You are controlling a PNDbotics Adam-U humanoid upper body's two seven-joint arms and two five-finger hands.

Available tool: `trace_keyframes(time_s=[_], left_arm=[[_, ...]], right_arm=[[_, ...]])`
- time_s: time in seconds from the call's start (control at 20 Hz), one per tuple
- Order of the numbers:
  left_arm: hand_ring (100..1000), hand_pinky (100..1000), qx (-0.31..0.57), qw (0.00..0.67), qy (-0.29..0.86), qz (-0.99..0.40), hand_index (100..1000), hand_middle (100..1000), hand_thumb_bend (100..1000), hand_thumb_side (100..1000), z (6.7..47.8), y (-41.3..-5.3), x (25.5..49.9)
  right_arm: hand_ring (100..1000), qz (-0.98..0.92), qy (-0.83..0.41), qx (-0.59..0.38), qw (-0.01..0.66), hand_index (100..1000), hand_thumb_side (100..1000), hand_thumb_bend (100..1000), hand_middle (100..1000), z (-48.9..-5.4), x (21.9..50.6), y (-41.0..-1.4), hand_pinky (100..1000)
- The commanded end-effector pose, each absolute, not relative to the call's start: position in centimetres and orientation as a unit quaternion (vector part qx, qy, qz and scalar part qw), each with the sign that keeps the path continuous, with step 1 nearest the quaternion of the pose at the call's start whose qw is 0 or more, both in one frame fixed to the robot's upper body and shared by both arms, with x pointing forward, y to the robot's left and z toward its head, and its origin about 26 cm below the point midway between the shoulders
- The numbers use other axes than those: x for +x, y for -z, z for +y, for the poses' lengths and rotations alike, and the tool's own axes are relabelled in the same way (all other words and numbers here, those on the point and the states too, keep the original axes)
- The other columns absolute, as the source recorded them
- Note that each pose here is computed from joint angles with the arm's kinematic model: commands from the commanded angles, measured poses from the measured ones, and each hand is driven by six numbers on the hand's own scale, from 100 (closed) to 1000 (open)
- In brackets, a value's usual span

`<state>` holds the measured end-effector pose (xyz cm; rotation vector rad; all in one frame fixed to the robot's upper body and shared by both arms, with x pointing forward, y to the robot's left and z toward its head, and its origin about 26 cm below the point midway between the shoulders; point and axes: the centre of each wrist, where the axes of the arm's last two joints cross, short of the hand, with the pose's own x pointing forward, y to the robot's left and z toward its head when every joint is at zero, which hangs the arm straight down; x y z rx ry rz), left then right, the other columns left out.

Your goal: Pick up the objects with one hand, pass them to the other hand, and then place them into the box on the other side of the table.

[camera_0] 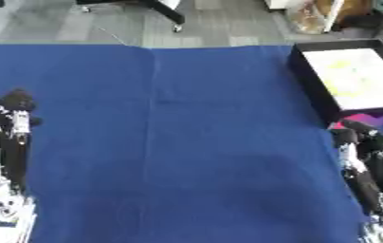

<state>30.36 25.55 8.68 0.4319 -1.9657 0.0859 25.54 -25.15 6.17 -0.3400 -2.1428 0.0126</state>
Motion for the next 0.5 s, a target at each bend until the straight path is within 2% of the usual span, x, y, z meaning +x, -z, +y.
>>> trace_keyframes(time_s=[0.05,0.5], left_arm=[[724,656,0.174,0.531,-0.04,-0.829,822,706,303,794,25.72,-9.07,30.4],[719,656,0.162,0.531,-0.039,-0.831,816,703,297,790,25.71,-9.0,30.44]], right_arm=[[680,-0.878,-0.011,-0.135,0.46,726,550,100,396,-25.14,25.62,-6.55,723],[676,-0.876,-0.012,-0.116,0.467,724,569,100,395,-25.03,25.6,-6.45,723]])
